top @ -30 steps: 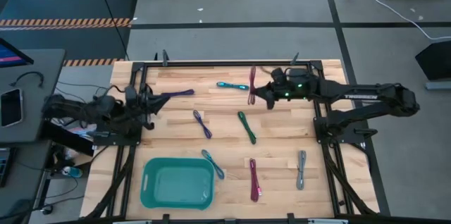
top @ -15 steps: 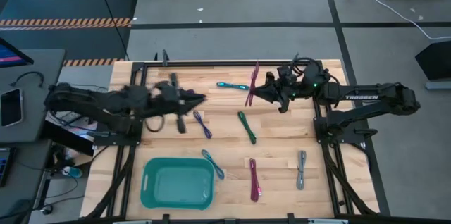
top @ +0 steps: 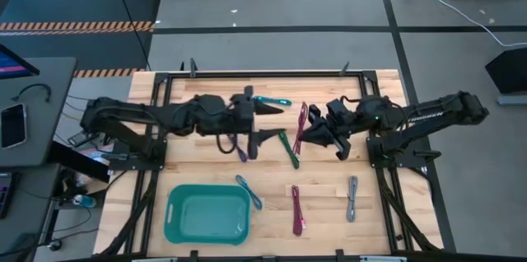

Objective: Pick and place USB-C Cables
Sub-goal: Put the top pink charger cable into the green bin

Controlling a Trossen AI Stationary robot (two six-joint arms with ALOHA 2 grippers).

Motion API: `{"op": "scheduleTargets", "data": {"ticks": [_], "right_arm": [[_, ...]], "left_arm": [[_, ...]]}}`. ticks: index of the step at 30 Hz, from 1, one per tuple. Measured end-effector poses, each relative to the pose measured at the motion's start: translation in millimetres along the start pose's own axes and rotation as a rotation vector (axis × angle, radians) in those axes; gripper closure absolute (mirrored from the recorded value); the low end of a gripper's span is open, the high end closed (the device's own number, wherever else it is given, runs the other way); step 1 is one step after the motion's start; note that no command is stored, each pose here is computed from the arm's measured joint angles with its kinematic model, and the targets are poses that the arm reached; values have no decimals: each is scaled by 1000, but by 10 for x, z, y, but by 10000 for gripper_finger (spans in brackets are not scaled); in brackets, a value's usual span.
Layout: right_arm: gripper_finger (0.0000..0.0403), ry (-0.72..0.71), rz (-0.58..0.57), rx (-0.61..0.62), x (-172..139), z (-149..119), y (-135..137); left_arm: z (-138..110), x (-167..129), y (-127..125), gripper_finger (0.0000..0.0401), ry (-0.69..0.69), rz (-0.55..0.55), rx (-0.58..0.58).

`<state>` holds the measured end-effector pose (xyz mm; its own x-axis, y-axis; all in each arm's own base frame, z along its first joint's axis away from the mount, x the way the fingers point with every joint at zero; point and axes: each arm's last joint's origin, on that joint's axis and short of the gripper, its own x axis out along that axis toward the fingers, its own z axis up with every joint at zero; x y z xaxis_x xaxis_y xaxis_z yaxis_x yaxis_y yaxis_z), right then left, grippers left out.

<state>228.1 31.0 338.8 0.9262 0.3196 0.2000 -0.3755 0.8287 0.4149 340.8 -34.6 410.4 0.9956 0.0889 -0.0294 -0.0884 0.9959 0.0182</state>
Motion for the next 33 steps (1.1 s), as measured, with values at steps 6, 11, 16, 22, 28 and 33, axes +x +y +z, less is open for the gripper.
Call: {"op": "scheduleTargets", "data": {"ticks": [6, 11, 16, 22, 28, 33], "right_arm": [[396, 18, 13, -19, 16, -49, 72], [396, 56, 8, -47, 20, -96, 81], [396, 91, -38, -40, 15, -137, 52], [396, 100, -98, -60, 10, -158, 19], [396, 101, -135, -72, 57, -192, -50], [396, 131, -149, -52, 166, -308, -144]], "left_arm": [[-24, 163, 6, 155, 7, -99, -130], [-38, 208, 27, 158, 4, -138, -191], [-14, 204, 18, 158, -13, -177, -214], [-8, 202, 10, 158, -15, -202, -235], [-8, 202, 9, 158, -14, -202, -240], [-90, 281, 15, 158, 10, -196, -246]]}}
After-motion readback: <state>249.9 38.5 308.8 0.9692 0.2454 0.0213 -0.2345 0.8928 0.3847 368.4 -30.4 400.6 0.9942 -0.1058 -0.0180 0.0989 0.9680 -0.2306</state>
